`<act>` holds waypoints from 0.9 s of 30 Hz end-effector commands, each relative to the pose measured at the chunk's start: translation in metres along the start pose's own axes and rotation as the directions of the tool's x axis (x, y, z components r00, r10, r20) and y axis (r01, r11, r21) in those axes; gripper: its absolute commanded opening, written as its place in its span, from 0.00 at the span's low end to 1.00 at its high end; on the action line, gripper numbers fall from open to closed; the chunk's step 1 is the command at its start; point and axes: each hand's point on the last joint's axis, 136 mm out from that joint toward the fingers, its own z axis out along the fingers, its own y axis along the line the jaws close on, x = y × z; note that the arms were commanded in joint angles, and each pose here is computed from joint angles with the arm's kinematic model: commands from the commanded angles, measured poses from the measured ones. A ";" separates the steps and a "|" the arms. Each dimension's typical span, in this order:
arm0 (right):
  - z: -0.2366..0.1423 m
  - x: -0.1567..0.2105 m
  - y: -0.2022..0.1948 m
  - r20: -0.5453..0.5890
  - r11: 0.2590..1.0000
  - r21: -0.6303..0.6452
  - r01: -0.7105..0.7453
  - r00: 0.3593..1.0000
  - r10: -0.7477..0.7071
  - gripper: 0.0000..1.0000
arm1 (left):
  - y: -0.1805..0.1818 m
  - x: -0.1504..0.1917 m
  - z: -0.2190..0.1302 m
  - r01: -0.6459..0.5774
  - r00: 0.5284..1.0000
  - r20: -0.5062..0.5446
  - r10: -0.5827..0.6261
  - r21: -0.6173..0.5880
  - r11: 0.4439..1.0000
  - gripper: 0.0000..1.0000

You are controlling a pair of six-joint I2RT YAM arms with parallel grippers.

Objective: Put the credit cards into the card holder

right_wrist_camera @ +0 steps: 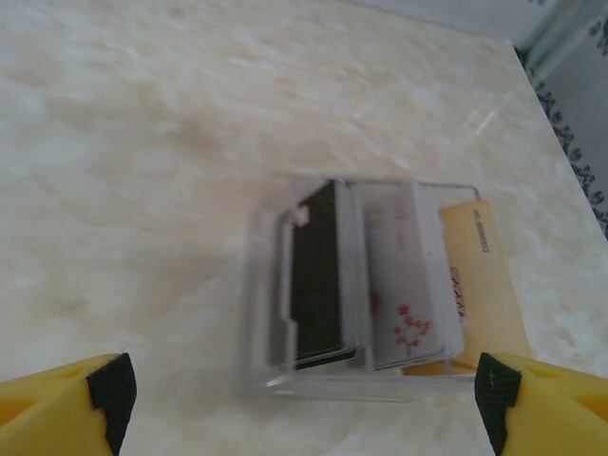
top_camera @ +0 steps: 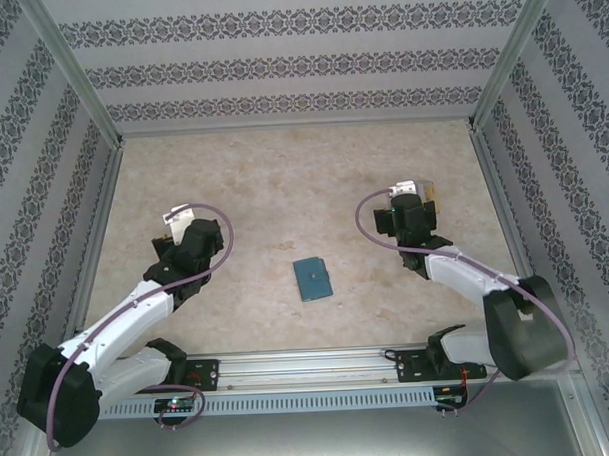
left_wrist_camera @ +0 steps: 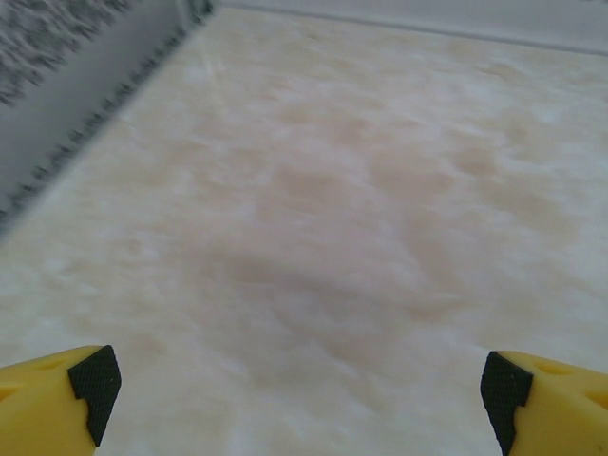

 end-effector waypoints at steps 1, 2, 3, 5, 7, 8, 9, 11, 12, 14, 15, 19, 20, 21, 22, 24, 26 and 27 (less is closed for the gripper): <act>0.010 -0.031 0.013 0.144 0.995 -0.095 0.041 0.989 -0.027 0.93 | 0.016 -0.020 0.010 -0.092 0.986 0.138 0.098 -0.048 0.995 0.99; 0.016 -0.026 0.015 0.143 0.993 -0.098 0.061 0.989 -0.046 0.92 | 0.019 -0.018 0.014 -0.089 0.989 0.115 0.093 -0.038 0.995 0.99; 0.021 -0.024 0.015 0.156 0.992 -0.099 0.072 0.986 -0.056 0.92 | 0.021 -0.020 0.018 -0.082 0.990 0.116 0.086 -0.036 0.996 0.99; 0.021 -0.022 0.020 0.190 0.984 -0.142 0.110 0.978 -0.082 0.92 | 0.025 -0.014 0.031 -0.101 0.987 0.117 0.107 -0.056 0.993 0.99; 0.020 -0.023 0.018 0.200 0.977 -0.199 0.075 0.979 -0.035 0.92 | 0.026 -0.001 0.044 -0.118 0.987 0.107 0.123 -0.057 0.991 0.99; 0.017 -0.022 0.018 0.203 0.970 -0.234 0.065 0.979 -0.016 0.91 | 0.024 0.005 0.050 -0.126 0.986 0.105 0.129 -0.037 0.991 0.99; 0.015 -0.023 0.015 0.221 0.968 -0.249 0.045 0.975 0.011 0.91 | 0.024 0.010 0.055 -0.123 0.986 0.109 0.125 -0.029 0.992 0.99; 0.012 -0.022 0.003 0.241 0.964 -0.265 -0.013 0.967 0.079 0.92 | 0.023 0.008 0.062 -0.126 0.985 0.114 0.128 -0.020 0.992 0.99; 0.012 -0.021 -0.002 0.248 0.963 -0.268 -0.038 0.963 0.107 0.92 | 0.022 0.006 0.064 -0.132 0.982 0.133 0.132 -0.008 0.991 0.99; 0.014 -0.020 -0.013 0.256 0.961 -0.264 -0.088 0.954 0.158 0.92 | 0.023 0.000 0.067 -0.092 0.979 0.184 0.085 0.027 0.995 0.99; 0.018 -0.015 -0.016 0.252 0.958 -0.267 -0.108 0.951 0.177 0.93 | 0.026 0.000 0.070 -0.072 0.981 0.182 0.062 0.044 0.996 0.99; 0.021 -0.012 -0.016 0.276 0.954 -0.277 -0.116 0.941 0.195 0.94 | 0.018 -0.006 0.079 -0.063 0.977 0.212 0.033 0.137 0.989 0.99; 0.024 -0.009 -0.019 0.267 0.959 -0.256 -0.124 0.944 0.194 0.96 | 0.010 -0.006 0.081 -0.084 0.978 0.203 0.047 0.178 0.980 0.99; 0.027 -0.010 -0.025 0.283 0.963 -0.223 -0.148 0.936 0.209 0.98 | 0.002 -0.005 0.083 -0.105 0.979 0.192 0.064 0.211 0.972 0.99; 0.028 -0.012 -0.028 0.285 0.966 -0.202 -0.163 0.934 0.217 0.98 | -0.005 -0.005 0.085 -0.119 0.979 0.187 0.075 0.239 0.964 0.99; 0.033 -0.008 -0.037 0.238 0.970 -0.150 -0.190 0.945 0.222 0.98 | -0.017 -0.002 0.090 -0.123 0.980 0.184 0.071 0.293 0.948 0.99; 0.032 -0.009 -0.038 0.254 0.972 -0.136 -0.193 0.941 0.222 0.98 | -0.024 0.004 0.099 -0.141 0.979 0.185 0.087 0.304 0.942 0.99; 0.032 -0.009 -0.038 0.251 0.973 -0.129 -0.191 0.943 0.219 0.98 | -0.024 0.009 0.107 -0.139 0.981 0.170 0.090 0.297 0.945 0.99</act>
